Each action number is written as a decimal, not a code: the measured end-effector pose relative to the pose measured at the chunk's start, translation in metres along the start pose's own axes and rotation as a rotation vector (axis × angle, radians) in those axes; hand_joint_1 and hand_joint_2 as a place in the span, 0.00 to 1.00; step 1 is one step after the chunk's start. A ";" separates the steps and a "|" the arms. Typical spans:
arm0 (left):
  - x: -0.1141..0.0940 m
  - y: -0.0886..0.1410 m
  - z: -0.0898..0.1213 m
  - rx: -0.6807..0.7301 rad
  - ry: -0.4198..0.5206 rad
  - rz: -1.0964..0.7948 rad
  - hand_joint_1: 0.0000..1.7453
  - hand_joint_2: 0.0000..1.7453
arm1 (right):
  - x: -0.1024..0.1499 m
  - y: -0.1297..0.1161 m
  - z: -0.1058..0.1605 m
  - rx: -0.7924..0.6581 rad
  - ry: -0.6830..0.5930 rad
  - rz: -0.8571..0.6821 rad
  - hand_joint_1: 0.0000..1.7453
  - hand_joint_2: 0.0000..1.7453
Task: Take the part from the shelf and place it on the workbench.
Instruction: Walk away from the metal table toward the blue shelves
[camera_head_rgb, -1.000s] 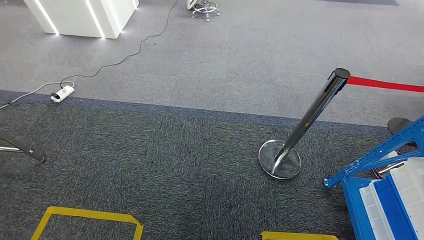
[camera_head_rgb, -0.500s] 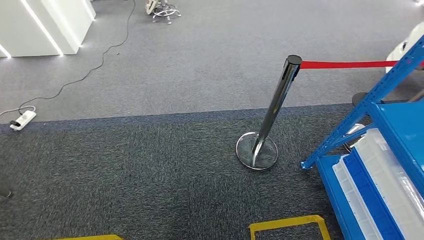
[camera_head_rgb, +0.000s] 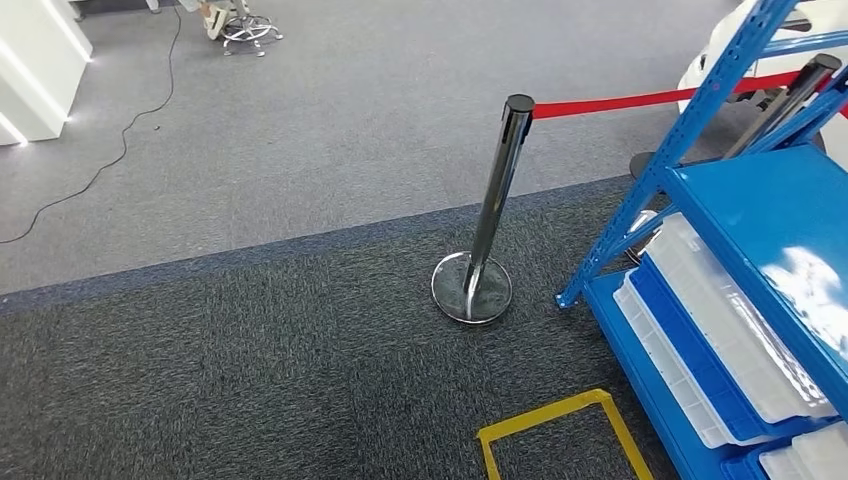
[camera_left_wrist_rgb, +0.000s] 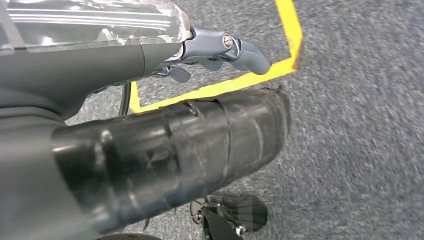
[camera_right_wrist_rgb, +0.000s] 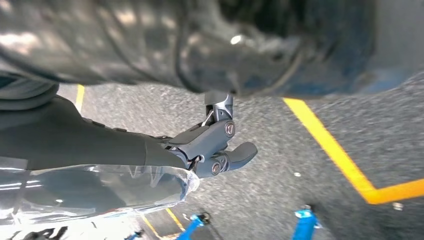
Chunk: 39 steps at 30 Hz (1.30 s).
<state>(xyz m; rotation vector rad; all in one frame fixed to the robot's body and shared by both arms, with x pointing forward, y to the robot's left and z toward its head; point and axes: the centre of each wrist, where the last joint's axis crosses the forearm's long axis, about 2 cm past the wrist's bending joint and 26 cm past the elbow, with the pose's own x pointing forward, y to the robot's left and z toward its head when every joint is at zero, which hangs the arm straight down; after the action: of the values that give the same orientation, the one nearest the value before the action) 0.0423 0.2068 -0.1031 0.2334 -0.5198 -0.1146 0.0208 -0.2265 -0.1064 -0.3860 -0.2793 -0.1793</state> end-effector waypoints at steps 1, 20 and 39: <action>0.000 0.000 0.000 -0.001 0.000 0.001 0.00 0.00 | 0.000 0.000 0.000 0.002 0.002 0.001 0.00 0.00; 0.001 -0.002 0.001 -0.006 -0.009 0.008 0.00 0.00 | 0.000 0.003 0.002 0.028 0.003 0.011 0.00 0.00; 0.004 -0.003 0.000 -0.011 -0.011 0.019 0.00 0.00 | 0.004 0.005 0.002 0.037 -0.010 0.028 0.00 0.00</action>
<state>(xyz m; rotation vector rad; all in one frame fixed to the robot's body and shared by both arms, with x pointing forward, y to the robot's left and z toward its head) 0.0460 0.2030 -0.1021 0.2169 -0.5323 -0.1007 0.0251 -0.2217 -0.1057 -0.3542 -0.2863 -0.1441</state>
